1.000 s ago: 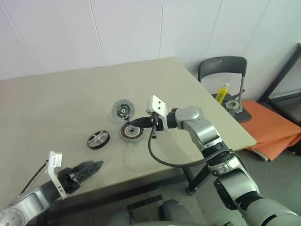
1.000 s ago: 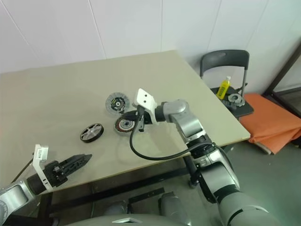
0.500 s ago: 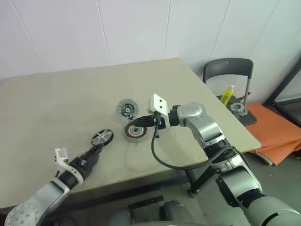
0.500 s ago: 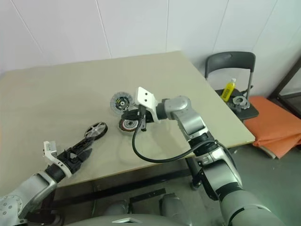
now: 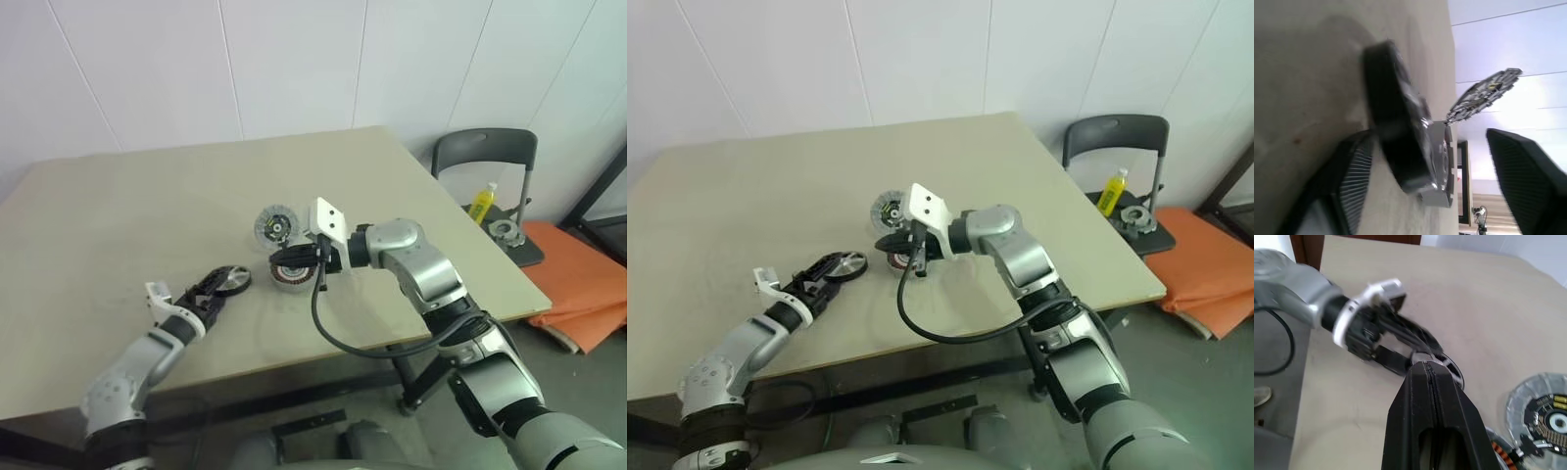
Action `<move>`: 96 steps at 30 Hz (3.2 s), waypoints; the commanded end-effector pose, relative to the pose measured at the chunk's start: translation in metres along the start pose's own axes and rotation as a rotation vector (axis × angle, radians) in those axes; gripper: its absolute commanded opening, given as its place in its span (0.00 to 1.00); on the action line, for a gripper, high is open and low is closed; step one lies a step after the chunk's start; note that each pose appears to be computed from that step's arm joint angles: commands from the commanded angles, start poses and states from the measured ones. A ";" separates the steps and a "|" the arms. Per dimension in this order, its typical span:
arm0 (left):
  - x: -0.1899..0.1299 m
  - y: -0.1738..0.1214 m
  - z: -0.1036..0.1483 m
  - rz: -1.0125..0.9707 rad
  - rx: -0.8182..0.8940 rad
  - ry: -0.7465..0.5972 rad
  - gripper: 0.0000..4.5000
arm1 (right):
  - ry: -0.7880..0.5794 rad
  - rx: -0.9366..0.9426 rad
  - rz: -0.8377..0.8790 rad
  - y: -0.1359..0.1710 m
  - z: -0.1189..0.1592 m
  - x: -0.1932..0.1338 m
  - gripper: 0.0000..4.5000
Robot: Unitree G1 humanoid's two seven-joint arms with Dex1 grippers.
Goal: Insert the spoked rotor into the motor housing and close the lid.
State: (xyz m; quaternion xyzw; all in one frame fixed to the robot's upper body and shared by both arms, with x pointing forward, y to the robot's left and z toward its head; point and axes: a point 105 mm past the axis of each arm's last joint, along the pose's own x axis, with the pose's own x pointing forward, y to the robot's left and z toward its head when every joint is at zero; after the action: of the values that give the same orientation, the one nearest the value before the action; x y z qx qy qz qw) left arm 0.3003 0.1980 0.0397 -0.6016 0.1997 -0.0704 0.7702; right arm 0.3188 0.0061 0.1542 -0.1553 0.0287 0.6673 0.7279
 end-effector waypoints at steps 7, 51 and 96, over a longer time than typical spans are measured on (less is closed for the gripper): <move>0.004 -0.013 0.006 0.007 0.064 0.018 0.25 | -0.023 -0.036 -0.026 -0.006 0.015 -0.011 0.00; 0.043 -0.051 -0.020 -0.222 0.126 0.371 0.25 | 0.362 0.034 -0.244 -0.026 -0.092 -0.060 0.00; 0.062 -0.071 -0.045 -0.258 0.049 0.466 0.25 | 0.332 0.050 -0.295 -0.023 -0.090 -0.054 0.00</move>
State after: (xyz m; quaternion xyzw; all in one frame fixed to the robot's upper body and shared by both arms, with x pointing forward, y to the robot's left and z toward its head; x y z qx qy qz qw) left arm 0.3424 0.1154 0.0699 -0.5735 0.3109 -0.2973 0.6972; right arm 0.3463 -0.0738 0.0692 -0.2496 0.1725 0.5216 0.7974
